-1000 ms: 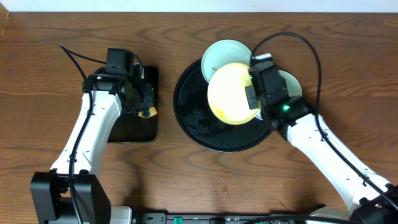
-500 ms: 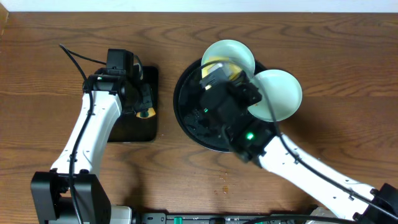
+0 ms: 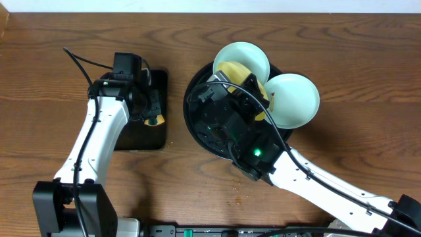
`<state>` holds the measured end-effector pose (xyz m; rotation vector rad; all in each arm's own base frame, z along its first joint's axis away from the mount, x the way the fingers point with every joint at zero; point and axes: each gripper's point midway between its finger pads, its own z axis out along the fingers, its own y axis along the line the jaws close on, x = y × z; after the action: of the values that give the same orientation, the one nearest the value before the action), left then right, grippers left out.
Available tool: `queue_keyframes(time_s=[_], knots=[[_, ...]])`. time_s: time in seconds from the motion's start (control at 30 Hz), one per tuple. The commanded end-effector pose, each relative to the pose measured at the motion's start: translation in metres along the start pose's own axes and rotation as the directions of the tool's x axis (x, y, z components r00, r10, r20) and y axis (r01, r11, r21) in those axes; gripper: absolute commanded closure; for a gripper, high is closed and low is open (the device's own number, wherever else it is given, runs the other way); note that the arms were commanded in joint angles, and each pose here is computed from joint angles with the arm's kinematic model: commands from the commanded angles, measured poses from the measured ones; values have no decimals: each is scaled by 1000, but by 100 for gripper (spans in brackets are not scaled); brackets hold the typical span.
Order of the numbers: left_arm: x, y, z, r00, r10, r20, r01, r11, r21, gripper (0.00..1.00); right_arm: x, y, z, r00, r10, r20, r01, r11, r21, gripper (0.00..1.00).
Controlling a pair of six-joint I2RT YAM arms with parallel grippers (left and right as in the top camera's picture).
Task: Clean dirty plates on tray and stack at the side
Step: 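Lift yellow plate with right gripper and carry it to the right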
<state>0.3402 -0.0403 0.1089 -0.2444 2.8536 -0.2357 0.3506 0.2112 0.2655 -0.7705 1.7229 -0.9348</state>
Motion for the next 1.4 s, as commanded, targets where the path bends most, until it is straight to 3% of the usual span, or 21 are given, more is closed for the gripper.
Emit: queue_keyframes(time_s=[0.0, 0.6, 0.83, 0.97, 1.1, 1.23, 1.37], knots=[[3, 3, 3, 1000, 13, -9, -14, 1000, -12, 93, -2, -2, -1, 999, -46, -12, 47, 999, 22, 99], [1, 3, 3, 1000, 14, -3, -14, 1000, -11, 92, -4, 0, 0, 999, 42, 3, -42, 999, 11, 99], [3, 3, 3, 1000, 9, -11, -9, 1000, -12, 92, 11, 43, 16, 963, 263, -54, -268, 930, -253, 99], [4, 3, 3, 1000, 8, -14, -9, 1000, -9, 92, 28, 67, 33, 891, 411, -194, -453, 773, -444, 99], [4, 3, 3, 1000, 8, -15, -8, 1000, -9, 92, 43, 49, 56, 759, 568, -318, -640, 565, -520, 99], [4, 3, 3, 1000, 8, -15, -8, 1000, -9, 92, 87, 5, 93, 592, 688, -419, -794, 411, -448, 99], [4, 3, 3, 1000, 8, -15, -8, 1000, -10, 92, 167, -40, 133, 432, 762, -482, -901, 337, -274, 99]])
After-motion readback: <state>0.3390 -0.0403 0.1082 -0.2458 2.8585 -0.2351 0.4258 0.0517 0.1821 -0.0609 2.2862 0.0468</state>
